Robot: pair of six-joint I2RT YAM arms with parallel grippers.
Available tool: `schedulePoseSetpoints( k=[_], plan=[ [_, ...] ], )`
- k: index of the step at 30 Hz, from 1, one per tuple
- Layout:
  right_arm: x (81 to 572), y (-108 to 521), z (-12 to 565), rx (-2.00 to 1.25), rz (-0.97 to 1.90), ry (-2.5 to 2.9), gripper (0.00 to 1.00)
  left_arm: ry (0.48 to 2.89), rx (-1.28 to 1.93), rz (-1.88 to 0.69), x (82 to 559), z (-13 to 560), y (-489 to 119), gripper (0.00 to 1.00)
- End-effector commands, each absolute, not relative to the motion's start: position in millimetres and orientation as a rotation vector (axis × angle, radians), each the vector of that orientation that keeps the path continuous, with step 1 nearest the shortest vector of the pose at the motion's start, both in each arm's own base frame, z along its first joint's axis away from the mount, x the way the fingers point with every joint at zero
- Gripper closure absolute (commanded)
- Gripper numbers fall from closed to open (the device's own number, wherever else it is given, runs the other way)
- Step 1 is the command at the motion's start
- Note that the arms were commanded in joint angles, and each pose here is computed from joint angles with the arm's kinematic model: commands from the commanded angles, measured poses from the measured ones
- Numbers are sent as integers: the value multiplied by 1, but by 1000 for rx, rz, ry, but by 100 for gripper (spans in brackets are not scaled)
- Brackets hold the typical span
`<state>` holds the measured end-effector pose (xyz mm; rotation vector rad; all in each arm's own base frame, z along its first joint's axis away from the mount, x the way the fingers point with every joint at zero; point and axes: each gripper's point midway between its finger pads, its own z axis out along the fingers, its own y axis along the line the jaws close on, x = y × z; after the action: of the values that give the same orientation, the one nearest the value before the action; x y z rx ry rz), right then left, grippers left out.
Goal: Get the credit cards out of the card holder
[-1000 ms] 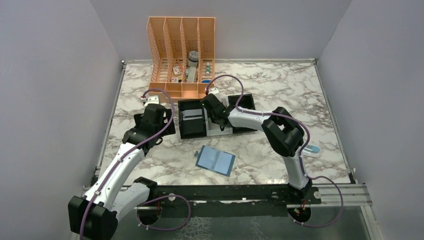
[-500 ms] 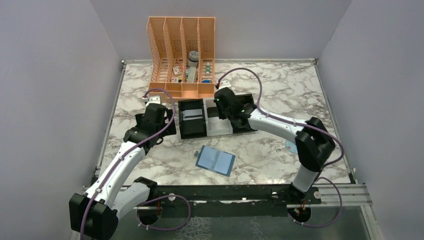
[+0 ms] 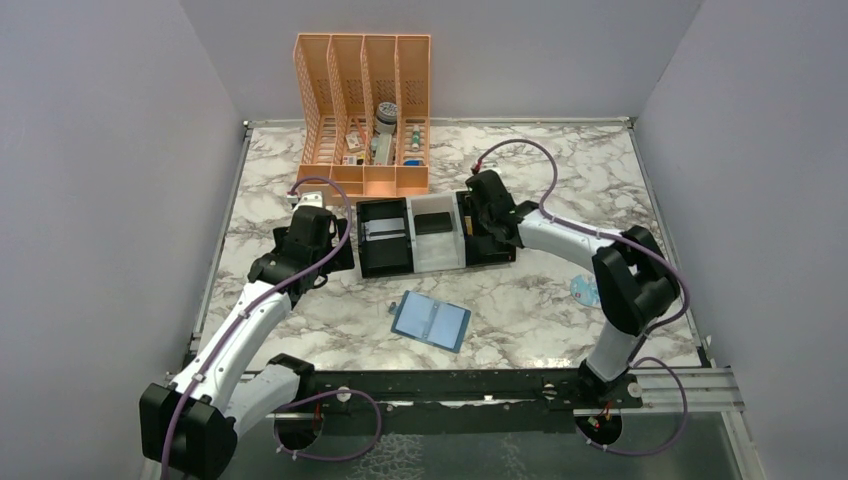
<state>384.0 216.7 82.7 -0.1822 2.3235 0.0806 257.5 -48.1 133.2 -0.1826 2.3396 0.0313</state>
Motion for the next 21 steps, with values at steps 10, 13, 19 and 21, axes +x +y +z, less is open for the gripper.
schedulePoseSetpoints(
  k=[10,13,19,21],
  plan=[
    [385,222,25,-196,37,2453,80,2317,-161,-7,267,144,-54,1],
    [391,216,18,-200,-13,2439,80,2319,-160,-8,267,144,-54,1],
    [406,214,10,-245,-44,2395,80,2325,-156,-8,267,142,-55,1],
    [410,215,12,-251,-38,2380,80,2324,-157,-8,267,142,-55,1]
  ],
)
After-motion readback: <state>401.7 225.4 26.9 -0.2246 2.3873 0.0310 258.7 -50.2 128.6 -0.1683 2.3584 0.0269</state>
